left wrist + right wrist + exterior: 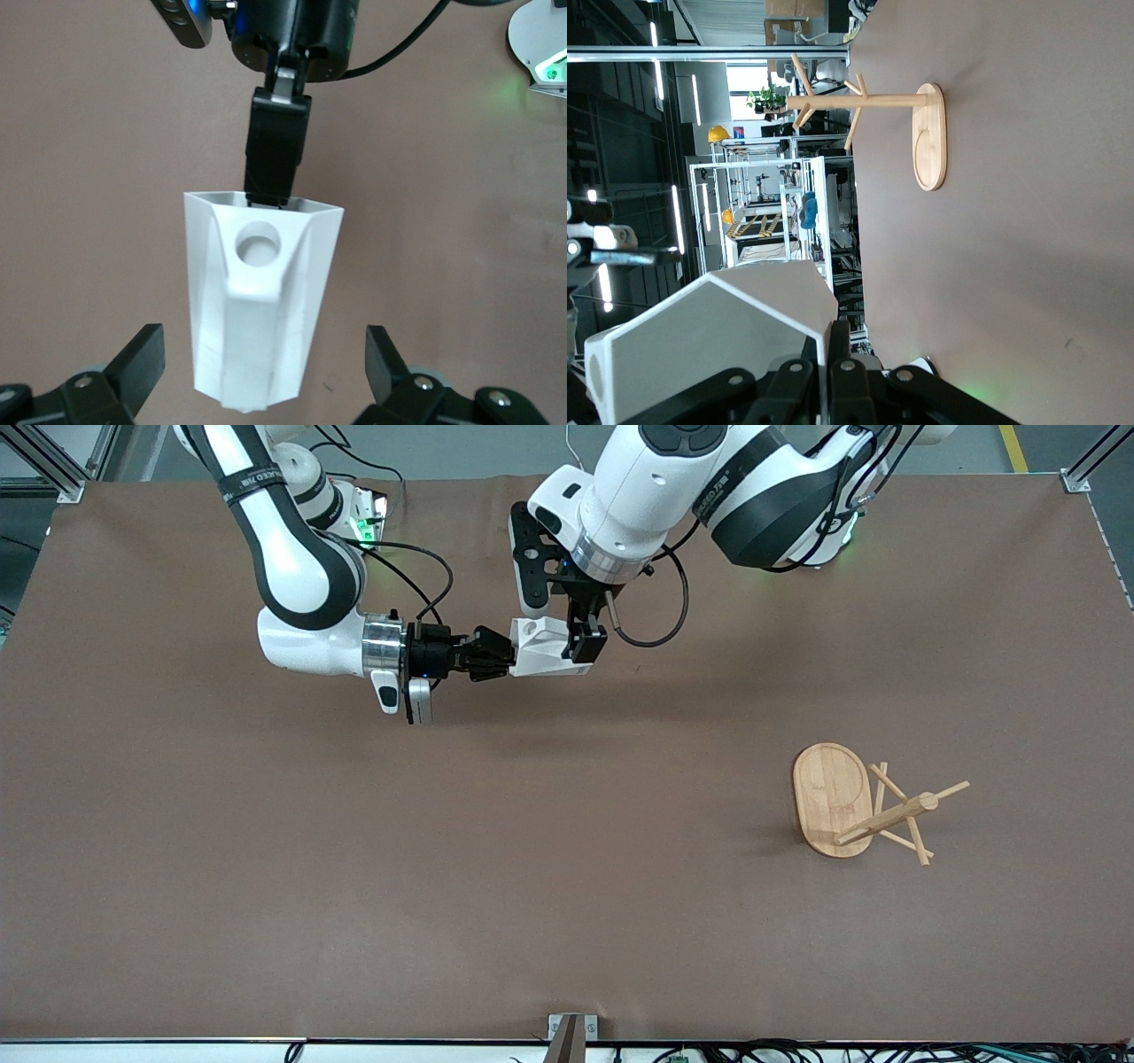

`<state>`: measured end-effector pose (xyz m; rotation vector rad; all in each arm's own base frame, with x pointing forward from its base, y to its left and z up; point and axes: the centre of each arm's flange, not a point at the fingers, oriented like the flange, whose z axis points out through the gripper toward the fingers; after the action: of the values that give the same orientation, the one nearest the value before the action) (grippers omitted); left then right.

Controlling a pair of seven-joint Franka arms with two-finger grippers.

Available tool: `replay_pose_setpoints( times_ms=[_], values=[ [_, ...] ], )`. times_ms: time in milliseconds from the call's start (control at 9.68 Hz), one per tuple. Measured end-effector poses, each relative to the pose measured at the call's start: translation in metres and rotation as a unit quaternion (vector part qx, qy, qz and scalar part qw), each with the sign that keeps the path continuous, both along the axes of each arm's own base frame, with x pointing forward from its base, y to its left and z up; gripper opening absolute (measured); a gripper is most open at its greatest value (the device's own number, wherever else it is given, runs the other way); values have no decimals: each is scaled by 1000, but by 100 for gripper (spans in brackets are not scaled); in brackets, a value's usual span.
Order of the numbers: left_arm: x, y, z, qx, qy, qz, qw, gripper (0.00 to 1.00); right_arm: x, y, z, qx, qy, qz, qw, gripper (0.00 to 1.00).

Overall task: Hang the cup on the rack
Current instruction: 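Grasp the cup rim with the left gripper beside the right gripper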

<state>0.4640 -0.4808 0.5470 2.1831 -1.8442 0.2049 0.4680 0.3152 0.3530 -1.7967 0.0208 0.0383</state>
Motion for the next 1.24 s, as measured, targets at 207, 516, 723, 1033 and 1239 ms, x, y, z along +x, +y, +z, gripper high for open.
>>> replay_pose_setpoints(
  times_ms=[207,516,723,1033,1239],
  values=[
    [5,1,-9,2,6,-1,1000,100,-2,3,0,0,-4,4,1000,4],
    [4,0,-27,12,18,-10,1000,100,-2,3,0,0,-10,5,1000,4],
    [3,0,-35,16,20,-25,999,100,-2,3,0,0,-11,5,1000,4],
    [2,1,-46,21,22,-48,998,100,-3,5,0,0,-13,7,1000,4],
    [3,1,-50,23,26,-50,998,100,-6,8,1,0,-15,11,1000,4]
  ],
)
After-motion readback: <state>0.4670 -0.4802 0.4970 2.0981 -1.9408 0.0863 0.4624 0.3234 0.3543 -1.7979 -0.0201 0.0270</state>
